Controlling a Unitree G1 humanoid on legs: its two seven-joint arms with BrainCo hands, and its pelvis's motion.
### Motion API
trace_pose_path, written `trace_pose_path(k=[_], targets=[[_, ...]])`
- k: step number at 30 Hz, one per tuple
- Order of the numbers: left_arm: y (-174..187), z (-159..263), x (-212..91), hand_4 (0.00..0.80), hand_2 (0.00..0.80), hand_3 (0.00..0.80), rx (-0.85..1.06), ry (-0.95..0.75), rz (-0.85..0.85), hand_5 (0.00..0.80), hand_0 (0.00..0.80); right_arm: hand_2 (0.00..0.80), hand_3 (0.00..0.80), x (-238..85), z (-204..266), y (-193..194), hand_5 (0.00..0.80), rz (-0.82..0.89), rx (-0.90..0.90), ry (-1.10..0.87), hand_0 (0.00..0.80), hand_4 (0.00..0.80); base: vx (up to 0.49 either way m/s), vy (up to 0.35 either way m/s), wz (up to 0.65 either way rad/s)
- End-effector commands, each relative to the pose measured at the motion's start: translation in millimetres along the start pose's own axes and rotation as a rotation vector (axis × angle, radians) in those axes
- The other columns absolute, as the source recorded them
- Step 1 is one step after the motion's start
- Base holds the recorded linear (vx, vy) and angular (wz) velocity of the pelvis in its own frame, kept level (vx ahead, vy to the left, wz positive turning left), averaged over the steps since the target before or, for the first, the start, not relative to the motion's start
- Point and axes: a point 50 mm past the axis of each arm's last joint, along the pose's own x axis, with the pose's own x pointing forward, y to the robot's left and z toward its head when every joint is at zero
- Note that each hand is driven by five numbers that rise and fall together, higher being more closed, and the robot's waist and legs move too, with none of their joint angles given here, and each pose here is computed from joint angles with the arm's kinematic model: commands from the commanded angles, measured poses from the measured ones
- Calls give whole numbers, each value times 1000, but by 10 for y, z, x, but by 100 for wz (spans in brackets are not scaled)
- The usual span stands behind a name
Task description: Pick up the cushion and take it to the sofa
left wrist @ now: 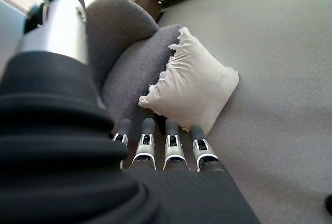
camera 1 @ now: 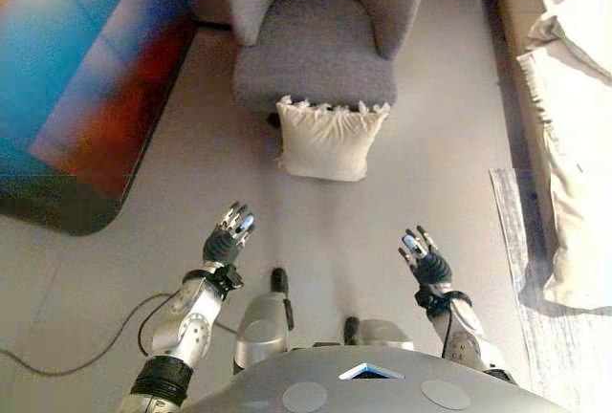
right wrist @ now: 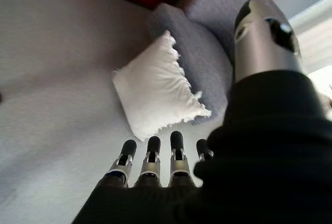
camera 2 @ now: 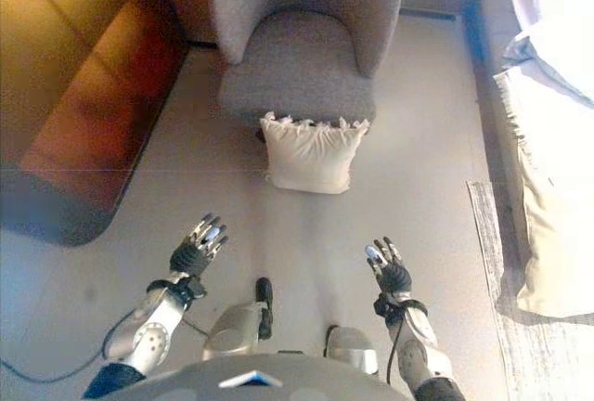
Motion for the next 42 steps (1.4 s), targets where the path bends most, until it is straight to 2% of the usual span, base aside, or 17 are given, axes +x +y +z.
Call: trace_pose_path(k=[1,7,12,15,30,42], targets=[[-152,120,-7,0,0,0,-37,-89,-72,0,0,0,0,-38,194,21,0,46,-31,-85,0,0,493,210,-12],[-115,285,18,0,0,0,55,-122,-91,0,0,0,0,20,142,99,0,63,103,-57,0,0,477,197,-6],[-104,349,52,0,0,0,121,-116,-91,0,0,0,0,106,130,259,0,45,111,-88,0,0,390,263,17],[-103,447,76,0,0,0,102,-123,-103,0,0,0,0,73,100,228,0,25,79,-89,0,0,282,60,8],[-35,196,-65,0,0,0,104,-30,-124,0,0,0,0,-148,40,-181,0,-73,114,-91,0,0,398,-109,26],[20,184,-87,0,0,0,40,-57,-54,0,0,0,0,-52,164,-111,0,-13,23,-14,0,0,491,-214,11]])
